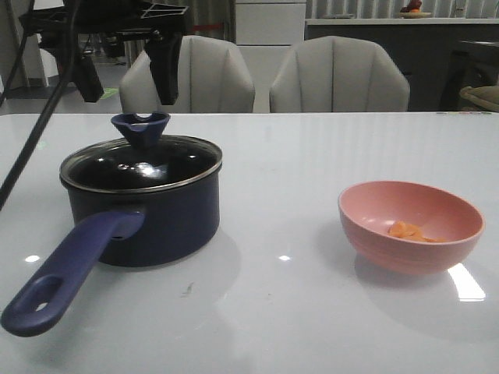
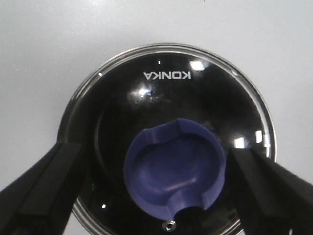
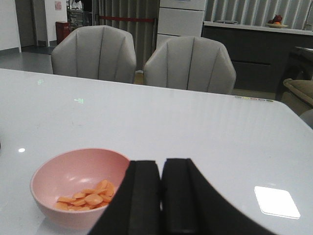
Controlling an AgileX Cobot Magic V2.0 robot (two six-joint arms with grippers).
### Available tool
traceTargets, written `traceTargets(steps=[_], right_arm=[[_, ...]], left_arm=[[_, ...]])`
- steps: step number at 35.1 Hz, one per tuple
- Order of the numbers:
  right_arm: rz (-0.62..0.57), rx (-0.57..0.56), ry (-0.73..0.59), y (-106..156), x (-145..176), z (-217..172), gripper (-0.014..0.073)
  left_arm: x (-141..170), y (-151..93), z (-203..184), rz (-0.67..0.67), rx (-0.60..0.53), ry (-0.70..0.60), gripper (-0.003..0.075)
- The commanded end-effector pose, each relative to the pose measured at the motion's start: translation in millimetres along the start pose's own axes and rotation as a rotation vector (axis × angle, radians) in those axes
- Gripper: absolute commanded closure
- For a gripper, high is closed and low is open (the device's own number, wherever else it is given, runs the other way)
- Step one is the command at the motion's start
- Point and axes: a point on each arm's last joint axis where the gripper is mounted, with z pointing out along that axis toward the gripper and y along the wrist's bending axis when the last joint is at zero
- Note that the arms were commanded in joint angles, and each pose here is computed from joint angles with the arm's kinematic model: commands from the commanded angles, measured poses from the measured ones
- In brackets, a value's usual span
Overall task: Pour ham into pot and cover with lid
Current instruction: 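Lower the left gripper onto the purple lid knob and grasp it, then lift the glass lid off the saucepan with the left gripper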
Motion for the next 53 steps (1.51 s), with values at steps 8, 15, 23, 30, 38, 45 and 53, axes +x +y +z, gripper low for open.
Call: traceTargets(steps=[8,15,23,30,38,45,53], right_arm=[[-0.016,0.007,-0.101,-0.3,-9.7,-2.1,0.0447],[-0.016,0.007,-0.101,-0.3,-9.7,-2.1,0.0447],[-0.016,0.007,-0.101,-0.3,-9.7,-2.1,0.0447],[-0.016,0.007,-0.101,-0.3,-9.7,-2.1,0.0447],[-0.016,0.007,-0.101,-0.3,-9.7,-2.1,0.0447],[-0.016,0.007,-0.101,-0.3,-9.7,-2.1,0.0447],[-0.016,0.007,-0.101,-0.3,-9.7,-2.1,0.0447]], left_arm=[[-9.4,-10.7,-21.7,-0.040,0.052,-0.066,0.0114],[-9.4,-11.2,-12.1,-0.061,0.045,-0.042,0.0114],[-7.9,-11.4,1.7,-0.066,0.028,0.009,0.0114],[-7.8,-11.6,5.7,-0.065,0.025,0.017,0.0138],[-8.2,-11.7,4.6,-0.065,0.025,0.018,0.0358],[-11.4,-12.1,-4.7,-0.066,0.026,0.015,0.0442],[-15.7,-9.8,-23.0,-0.063,0.019,-0.028,0.0442]])
